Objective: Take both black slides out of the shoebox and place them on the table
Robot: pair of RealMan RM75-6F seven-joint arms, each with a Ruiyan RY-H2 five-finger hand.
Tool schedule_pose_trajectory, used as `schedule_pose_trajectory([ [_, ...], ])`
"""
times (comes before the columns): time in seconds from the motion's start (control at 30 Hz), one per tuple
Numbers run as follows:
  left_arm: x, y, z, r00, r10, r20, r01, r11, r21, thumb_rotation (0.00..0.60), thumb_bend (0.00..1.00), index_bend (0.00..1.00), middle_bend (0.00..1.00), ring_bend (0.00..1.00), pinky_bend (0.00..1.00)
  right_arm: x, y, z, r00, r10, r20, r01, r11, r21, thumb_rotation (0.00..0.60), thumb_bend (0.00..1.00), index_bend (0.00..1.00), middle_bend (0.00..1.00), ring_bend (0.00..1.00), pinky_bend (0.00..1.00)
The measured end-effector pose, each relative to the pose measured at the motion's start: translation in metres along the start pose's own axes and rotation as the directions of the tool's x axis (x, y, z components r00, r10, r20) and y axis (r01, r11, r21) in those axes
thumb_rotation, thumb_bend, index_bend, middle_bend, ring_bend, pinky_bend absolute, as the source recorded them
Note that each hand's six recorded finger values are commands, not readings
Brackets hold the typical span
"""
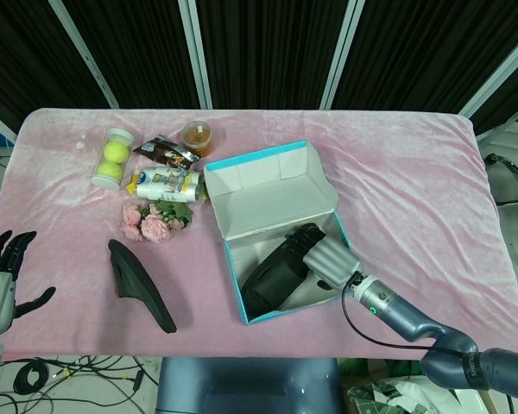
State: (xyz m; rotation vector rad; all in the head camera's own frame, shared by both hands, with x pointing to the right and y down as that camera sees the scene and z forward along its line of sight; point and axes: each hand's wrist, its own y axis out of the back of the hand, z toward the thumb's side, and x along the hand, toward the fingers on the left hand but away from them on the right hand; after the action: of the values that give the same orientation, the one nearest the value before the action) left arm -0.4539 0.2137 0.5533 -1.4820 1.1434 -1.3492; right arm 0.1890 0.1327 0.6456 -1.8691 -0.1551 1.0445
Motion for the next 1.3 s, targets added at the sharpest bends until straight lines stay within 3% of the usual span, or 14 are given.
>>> schedule_pose_trajectory([
  [0.4, -0.003, -0.006, -0.009, 0.999, -0.020, -0.025, 0.020, 1.000, -0.017, 0.600, 0.00, 0.12, 0.15, 0.07, 0.14, -0.014, -0.013, 0.002, 0.997, 0.079, 0.007, -0.079, 0.997, 0.025, 0.600, 0.06, 0.17, 0.06, 0.00, 0.16],
  [0.63, -0.004, -0.009, -0.012, 0.999, -0.024, -0.032, 0.023, 0.999, -0.026, 0.600, 0.00, 0.12, 0.15, 0.07, 0.14, -0.019, -0.015, 0.003, 0.994, 0.111, 0.016, -0.111, 0.994, 0.021, 0.600, 0.06, 0.12, 0.05, 0.00, 0.16],
  [0.83, -0.005, -0.014, -0.014, 0.999, -0.039, -0.035, 0.038, 0.999, -0.033, 0.600, 0.00, 0.12, 0.15, 0.07, 0.14, -0.015, -0.014, 0.001, 0.992, 0.125, 0.029, -0.126, 0.992, 0.012, 0.600, 0.06, 0.03, 0.04, 0.00, 0.16],
  [1.3, -0.003, -0.019, -0.015, 0.998, -0.048, -0.035, 0.046, 0.998, -0.047, 0.600, 0.00, 0.12, 0.15, 0.07, 0.14, -0.025, -0.009, 0.016, 0.991, 0.137, 0.014, -0.137, 0.990, 0.019, 0.600, 0.06, 0.00, 0.02, 0.00, 0.16],
])
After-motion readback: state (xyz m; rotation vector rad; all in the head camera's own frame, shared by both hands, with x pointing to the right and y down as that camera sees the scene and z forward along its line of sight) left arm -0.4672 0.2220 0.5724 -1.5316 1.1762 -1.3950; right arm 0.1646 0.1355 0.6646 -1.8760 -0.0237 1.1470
